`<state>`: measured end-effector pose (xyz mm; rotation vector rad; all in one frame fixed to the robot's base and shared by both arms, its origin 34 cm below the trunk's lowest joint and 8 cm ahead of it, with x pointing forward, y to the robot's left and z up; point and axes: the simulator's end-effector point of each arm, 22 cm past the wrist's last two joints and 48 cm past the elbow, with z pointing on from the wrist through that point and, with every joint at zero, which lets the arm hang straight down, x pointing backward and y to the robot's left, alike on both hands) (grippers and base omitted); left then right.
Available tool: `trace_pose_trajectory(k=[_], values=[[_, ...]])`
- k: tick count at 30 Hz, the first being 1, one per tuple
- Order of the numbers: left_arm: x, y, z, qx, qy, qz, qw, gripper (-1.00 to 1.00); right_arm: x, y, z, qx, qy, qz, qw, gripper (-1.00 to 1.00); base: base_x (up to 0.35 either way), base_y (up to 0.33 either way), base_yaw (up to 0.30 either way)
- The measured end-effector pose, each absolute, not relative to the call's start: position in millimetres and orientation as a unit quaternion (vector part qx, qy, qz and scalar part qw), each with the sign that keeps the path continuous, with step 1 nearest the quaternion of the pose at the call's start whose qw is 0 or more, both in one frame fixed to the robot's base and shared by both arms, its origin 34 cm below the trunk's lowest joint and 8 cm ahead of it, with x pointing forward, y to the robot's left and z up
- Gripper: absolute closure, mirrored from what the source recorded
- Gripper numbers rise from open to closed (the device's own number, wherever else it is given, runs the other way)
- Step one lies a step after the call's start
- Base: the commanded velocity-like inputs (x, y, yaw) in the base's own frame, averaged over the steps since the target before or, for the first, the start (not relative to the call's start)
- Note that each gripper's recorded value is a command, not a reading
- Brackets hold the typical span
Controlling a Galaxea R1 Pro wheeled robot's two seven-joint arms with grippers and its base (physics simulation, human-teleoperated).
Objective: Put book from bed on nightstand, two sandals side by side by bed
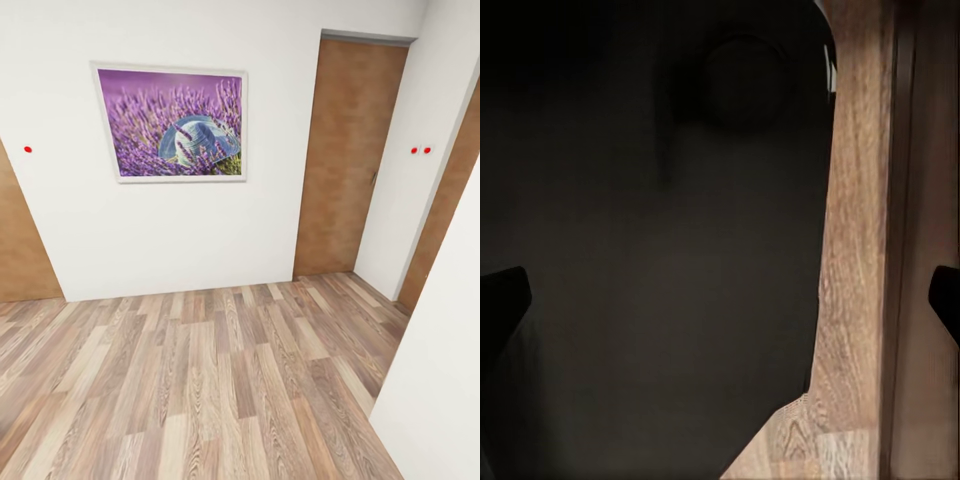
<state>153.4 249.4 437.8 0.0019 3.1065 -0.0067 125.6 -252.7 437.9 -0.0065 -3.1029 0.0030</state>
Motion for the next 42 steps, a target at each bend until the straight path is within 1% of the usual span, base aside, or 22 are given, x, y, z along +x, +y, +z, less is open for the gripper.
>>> trace_pose_trajectory(k=[5,16,27,42], values=[[153.4,249.4,437.8,0.001,1.0,-0.002,0.017,-1.0,125.6,-252.9,437.9,-0.002,-1.0,0.001,0.019,-1.0,0.205,0.0,0.0],[153.5,249.4,437.7,0.001,1.0,-0.002,0.018,-1.0,125.7,-252.9,437.8,-0.002,-1.0,0.001,0.019,-1.0,0.045,0.0,0.0],[153.4,249.4,437.7,0.001,1.0,-0.002,0.017,-1.0,125.7,-253.2,437.9,-0.002,-1.0,0.001,0.019,-1.0,0.136,0.0,0.002],[152.9,248.9,437.7,0.0,1.0,-0.002,0.017,-1.0,125.8,-253.4,437.8,-0.002,-1.0,0.001,0.019,-1.0,0.006,0.0,0.25]])
